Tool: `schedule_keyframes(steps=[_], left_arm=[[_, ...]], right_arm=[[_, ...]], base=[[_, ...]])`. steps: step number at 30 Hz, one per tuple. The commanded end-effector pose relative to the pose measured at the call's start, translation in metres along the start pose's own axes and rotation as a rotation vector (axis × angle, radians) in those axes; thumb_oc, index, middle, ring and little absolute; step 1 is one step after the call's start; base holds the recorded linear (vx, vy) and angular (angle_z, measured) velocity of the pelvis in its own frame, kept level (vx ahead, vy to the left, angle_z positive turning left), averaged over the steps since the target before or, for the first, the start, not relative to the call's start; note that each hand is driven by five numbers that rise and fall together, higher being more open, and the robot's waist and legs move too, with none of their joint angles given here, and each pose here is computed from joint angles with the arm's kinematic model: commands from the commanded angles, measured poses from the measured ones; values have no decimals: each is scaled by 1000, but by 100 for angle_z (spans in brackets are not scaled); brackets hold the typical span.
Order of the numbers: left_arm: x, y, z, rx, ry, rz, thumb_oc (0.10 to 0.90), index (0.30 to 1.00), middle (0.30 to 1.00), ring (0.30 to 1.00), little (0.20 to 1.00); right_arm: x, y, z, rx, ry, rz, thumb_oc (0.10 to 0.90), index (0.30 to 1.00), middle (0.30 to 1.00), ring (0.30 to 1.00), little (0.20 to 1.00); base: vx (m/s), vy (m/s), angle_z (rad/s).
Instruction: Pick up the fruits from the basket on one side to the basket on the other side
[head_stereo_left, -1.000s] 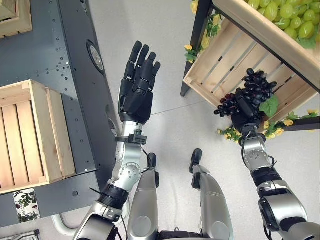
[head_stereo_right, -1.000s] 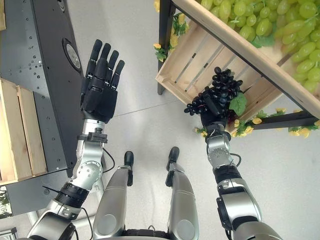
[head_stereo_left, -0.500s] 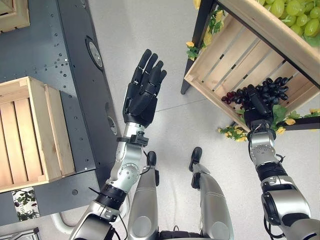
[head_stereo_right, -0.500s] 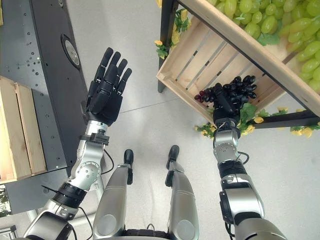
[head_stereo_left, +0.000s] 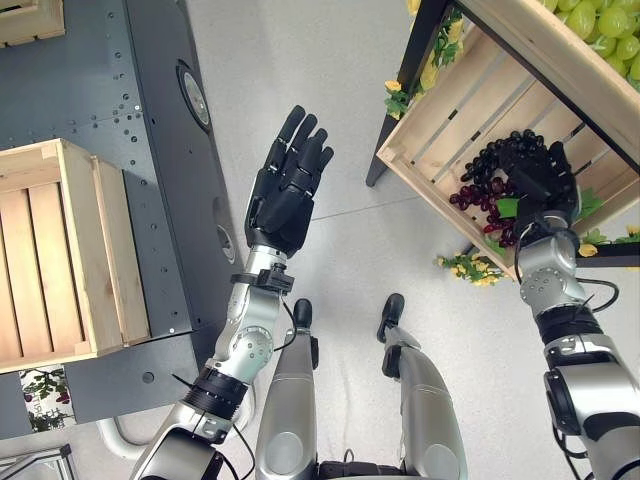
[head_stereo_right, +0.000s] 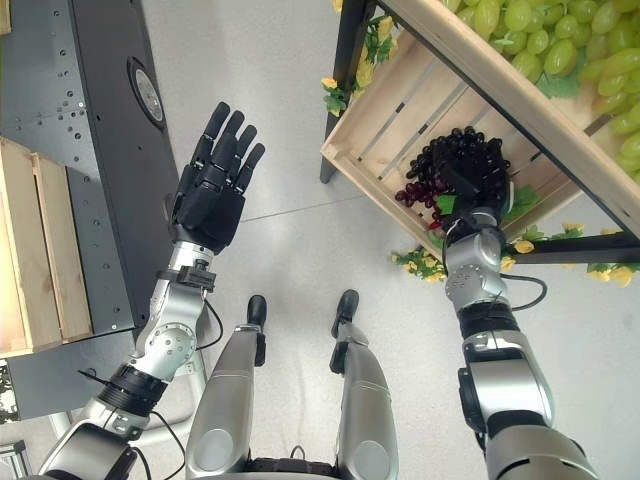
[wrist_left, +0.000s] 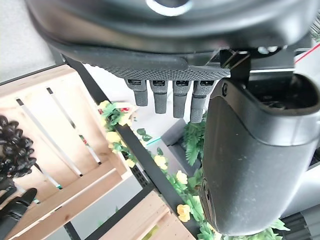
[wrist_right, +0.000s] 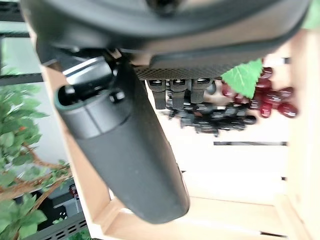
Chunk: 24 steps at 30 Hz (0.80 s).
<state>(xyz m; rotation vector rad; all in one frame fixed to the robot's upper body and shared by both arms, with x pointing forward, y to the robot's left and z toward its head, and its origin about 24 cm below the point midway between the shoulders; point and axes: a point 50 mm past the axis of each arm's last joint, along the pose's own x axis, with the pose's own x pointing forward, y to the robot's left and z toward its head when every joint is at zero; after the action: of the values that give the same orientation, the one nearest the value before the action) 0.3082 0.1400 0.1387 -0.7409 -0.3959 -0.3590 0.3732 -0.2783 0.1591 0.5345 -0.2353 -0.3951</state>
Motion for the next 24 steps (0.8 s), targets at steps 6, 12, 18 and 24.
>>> schedule_keyframes(steps=[6, 12, 18, 24], left_arm=[[10, -40, 31, -1, -144, -222, 800, 900, 900, 900, 900], [6, -38, 32, 11, -149, -214, 800, 900, 900, 900, 900], [-4, -27, 35, 63, -154, -172, 800, 900, 900, 900, 900], [-19, -11, 39, 88, -162, -114, 800, 900, 900, 900, 900]], right_arm=[[5, 44, 78, -239, -303, 134, 800, 900, 900, 900, 900], [-4, 65, 61, -382, -258, 281, 800, 900, 900, 900, 900], [-33, 80, 23, -288, -191, 521, 800, 900, 900, 900, 900], [-74, 93, -10, -259, -186, 774, 800, 900, 900, 900, 900]], base=[[-2, 14, 0], [-7, 56, -2], [64, 116, 4], [128, 209, 10]])
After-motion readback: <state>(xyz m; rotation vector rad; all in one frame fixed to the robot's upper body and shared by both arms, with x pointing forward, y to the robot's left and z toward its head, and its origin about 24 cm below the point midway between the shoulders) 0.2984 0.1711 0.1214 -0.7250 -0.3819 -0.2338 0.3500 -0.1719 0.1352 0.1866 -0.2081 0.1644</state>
